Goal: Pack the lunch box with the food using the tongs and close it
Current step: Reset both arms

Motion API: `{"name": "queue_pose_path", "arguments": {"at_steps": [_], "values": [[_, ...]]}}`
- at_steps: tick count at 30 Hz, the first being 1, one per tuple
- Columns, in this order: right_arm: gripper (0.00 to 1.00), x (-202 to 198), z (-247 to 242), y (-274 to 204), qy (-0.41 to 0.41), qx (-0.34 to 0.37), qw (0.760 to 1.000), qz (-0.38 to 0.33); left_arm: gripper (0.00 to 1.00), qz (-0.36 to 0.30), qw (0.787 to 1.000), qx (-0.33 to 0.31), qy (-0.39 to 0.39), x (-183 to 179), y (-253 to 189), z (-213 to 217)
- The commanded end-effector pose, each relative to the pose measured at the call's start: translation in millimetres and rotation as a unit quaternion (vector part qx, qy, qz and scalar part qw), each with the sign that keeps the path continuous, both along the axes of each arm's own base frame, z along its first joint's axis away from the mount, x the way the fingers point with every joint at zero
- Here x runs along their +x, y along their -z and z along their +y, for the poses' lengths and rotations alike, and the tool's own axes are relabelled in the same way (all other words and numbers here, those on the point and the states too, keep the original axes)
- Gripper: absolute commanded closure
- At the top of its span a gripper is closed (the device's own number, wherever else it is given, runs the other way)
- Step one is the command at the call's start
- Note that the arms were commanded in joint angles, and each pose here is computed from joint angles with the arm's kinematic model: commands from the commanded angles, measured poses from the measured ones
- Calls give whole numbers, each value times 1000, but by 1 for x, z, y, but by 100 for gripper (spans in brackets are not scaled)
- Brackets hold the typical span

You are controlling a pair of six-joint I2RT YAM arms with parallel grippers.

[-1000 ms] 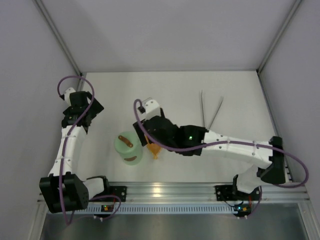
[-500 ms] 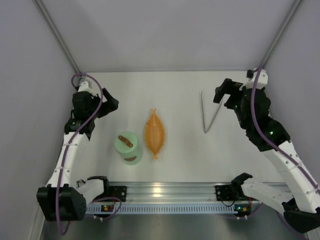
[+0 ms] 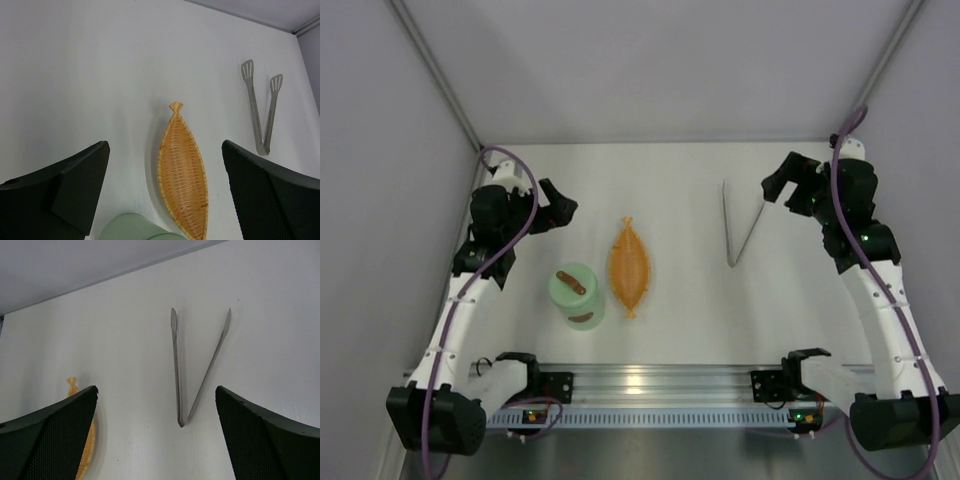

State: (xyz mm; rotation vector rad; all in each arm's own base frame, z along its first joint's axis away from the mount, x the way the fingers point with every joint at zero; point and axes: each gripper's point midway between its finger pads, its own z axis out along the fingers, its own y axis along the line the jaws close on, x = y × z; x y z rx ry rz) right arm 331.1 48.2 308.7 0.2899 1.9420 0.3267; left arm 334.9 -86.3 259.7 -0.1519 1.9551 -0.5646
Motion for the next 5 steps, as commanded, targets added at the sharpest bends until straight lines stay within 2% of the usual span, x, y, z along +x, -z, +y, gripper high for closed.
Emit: {"name": "queue_pose_path", "arguments": {"at_steps": [1, 5], "values": [[1, -9, 9, -14, -30, 14, 999, -23, 1, -48, 999, -2, 17, 2, -22, -5], [1, -11, 15, -13, -46, 19, 998, -26, 1, -51, 999, -3, 19, 1, -23, -6]]}}
